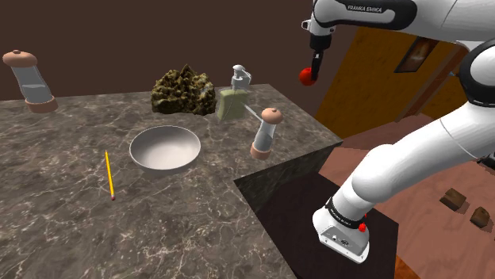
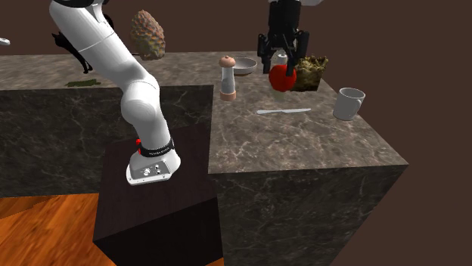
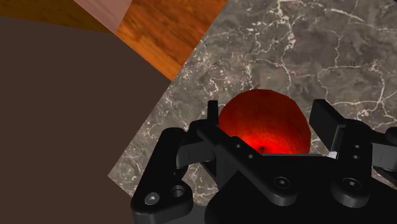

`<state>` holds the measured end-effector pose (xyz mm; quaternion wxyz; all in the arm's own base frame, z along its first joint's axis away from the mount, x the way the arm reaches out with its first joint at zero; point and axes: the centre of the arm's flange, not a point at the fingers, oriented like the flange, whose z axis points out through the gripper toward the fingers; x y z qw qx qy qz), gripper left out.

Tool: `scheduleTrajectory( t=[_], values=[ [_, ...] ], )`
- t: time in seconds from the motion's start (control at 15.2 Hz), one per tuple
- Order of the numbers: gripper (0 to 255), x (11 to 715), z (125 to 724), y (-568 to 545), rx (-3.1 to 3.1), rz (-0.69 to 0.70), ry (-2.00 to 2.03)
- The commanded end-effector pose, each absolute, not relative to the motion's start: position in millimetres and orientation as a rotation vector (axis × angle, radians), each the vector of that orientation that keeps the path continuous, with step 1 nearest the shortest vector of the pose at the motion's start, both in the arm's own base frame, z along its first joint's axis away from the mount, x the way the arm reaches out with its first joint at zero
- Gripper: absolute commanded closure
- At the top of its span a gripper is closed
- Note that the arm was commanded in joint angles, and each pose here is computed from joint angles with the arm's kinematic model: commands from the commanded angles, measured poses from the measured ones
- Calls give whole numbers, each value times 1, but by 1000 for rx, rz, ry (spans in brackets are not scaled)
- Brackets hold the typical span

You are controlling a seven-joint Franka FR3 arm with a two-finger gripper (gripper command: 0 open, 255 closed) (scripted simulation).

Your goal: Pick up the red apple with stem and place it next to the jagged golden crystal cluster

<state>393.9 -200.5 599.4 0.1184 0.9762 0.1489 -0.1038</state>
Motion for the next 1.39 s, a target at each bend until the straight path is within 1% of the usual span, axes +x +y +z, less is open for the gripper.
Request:
scheduleTrajectory(
  t=[0.0, 0.33, 1.32],
  values=[
    [255, 395, 611, -201, 2856, -304, 436],
    [255, 395, 632, -201, 2856, -304, 436],
    [255, 447, 632, -10, 2856, -304, 436]
  ],
)
